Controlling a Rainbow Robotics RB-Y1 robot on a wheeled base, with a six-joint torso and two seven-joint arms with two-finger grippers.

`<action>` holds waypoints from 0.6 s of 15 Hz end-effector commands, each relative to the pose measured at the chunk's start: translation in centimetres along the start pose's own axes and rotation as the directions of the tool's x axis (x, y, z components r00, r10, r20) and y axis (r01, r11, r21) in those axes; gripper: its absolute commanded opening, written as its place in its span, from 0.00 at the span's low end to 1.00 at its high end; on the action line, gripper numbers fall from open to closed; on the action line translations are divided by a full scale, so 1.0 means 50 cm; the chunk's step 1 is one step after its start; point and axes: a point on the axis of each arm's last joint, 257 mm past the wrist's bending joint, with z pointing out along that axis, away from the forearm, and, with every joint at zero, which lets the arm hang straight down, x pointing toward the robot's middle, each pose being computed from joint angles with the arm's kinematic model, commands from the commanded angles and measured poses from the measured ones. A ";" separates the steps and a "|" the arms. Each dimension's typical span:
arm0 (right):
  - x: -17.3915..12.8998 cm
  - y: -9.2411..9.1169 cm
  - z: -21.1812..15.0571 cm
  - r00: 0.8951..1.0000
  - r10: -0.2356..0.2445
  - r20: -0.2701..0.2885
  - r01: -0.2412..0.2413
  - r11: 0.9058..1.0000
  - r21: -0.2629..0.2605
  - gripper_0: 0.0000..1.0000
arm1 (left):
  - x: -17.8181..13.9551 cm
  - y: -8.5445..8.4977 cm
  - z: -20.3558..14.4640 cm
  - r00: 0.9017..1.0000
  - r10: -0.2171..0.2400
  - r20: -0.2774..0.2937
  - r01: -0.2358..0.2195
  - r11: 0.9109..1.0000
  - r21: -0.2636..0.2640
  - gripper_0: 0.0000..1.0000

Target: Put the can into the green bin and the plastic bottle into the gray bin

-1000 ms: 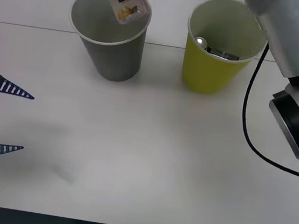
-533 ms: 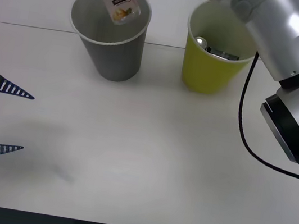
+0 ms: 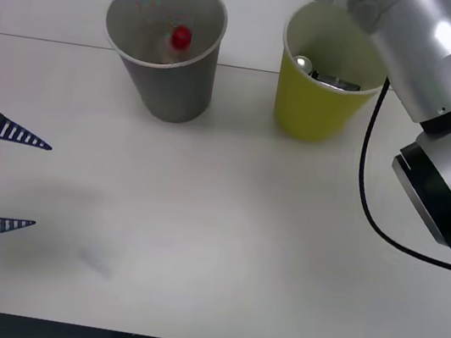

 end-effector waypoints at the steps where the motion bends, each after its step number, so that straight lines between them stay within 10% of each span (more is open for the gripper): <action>1: -0.006 -0.005 -0.015 1.000 -0.007 0.015 0.007 1.000 -0.016 1.00 | 0.000 0.000 0.000 1.000 0.000 0.000 0.000 1.000 0.000 1.00; 9: 0.031 -0.022 -0.116 0.995 -0.043 0.087 0.051 0.995 -0.085 1.00 | 0.000 0.000 0.000 1.000 0.000 0.000 0.000 1.000 0.000 1.00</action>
